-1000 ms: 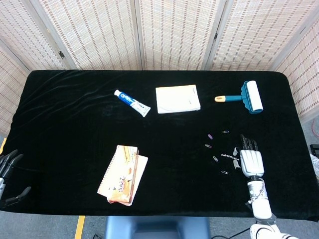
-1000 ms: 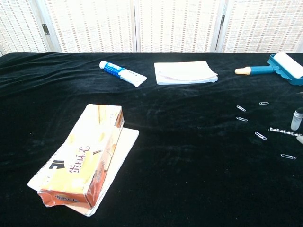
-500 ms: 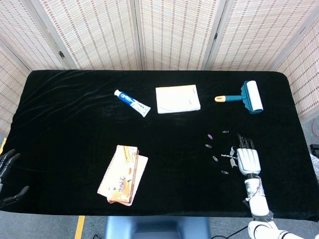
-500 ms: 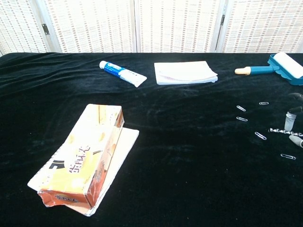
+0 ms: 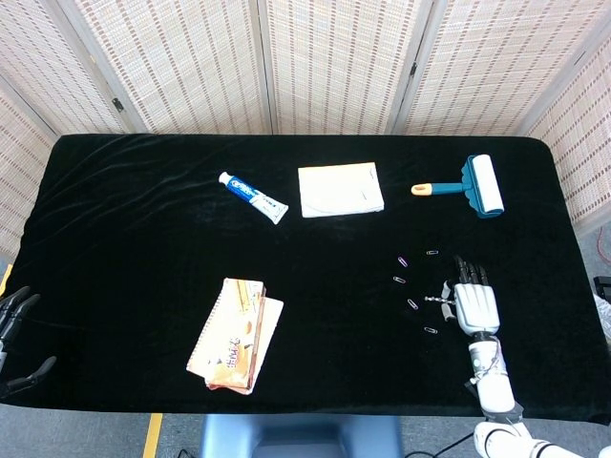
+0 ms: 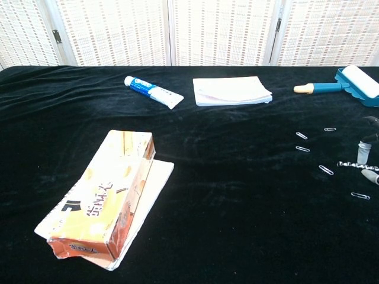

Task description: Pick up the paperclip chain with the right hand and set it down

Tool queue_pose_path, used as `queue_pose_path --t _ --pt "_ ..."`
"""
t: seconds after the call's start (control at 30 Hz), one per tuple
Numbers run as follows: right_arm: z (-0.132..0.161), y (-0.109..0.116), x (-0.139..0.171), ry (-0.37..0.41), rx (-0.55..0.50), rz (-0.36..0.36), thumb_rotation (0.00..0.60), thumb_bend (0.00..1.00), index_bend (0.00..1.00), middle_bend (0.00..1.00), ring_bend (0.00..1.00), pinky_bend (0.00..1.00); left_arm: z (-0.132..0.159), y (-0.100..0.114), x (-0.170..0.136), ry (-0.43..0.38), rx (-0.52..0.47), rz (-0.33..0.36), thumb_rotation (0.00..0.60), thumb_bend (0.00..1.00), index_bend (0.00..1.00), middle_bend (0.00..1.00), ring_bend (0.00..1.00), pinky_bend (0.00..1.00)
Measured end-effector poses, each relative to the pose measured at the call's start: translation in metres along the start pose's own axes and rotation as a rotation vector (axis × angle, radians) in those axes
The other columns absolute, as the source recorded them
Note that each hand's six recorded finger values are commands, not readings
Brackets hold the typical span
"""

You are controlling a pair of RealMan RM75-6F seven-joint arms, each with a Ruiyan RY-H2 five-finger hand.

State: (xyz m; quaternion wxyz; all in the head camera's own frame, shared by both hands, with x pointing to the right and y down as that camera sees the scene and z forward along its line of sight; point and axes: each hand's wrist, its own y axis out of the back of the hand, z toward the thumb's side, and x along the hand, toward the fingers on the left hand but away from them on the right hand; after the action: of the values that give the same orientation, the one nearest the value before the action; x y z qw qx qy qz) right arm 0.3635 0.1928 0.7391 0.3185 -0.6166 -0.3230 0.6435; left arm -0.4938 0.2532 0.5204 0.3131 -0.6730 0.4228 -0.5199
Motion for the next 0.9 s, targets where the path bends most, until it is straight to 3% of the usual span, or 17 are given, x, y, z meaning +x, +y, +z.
queue_pose_path --t 0.3,0.9 --pt "0.001 -0.003 -0.003 -0.009 0.024 -0.007 0.600 0.40 0.79 0.12 0.01 0.00 0.000 0.000 -0.001 0.001 0.002 0.004 0.600 0.31 0.00 0.00 0.01 0.00" --pt "0.002 0.030 0.006 0.043 -0.022 -0.114 0.600 0.43 0.89 0.17 0.04 0.00 0.000 -0.001 -0.001 0.001 0.003 0.007 0.600 0.32 0.00 0.00 0.01 0.00"
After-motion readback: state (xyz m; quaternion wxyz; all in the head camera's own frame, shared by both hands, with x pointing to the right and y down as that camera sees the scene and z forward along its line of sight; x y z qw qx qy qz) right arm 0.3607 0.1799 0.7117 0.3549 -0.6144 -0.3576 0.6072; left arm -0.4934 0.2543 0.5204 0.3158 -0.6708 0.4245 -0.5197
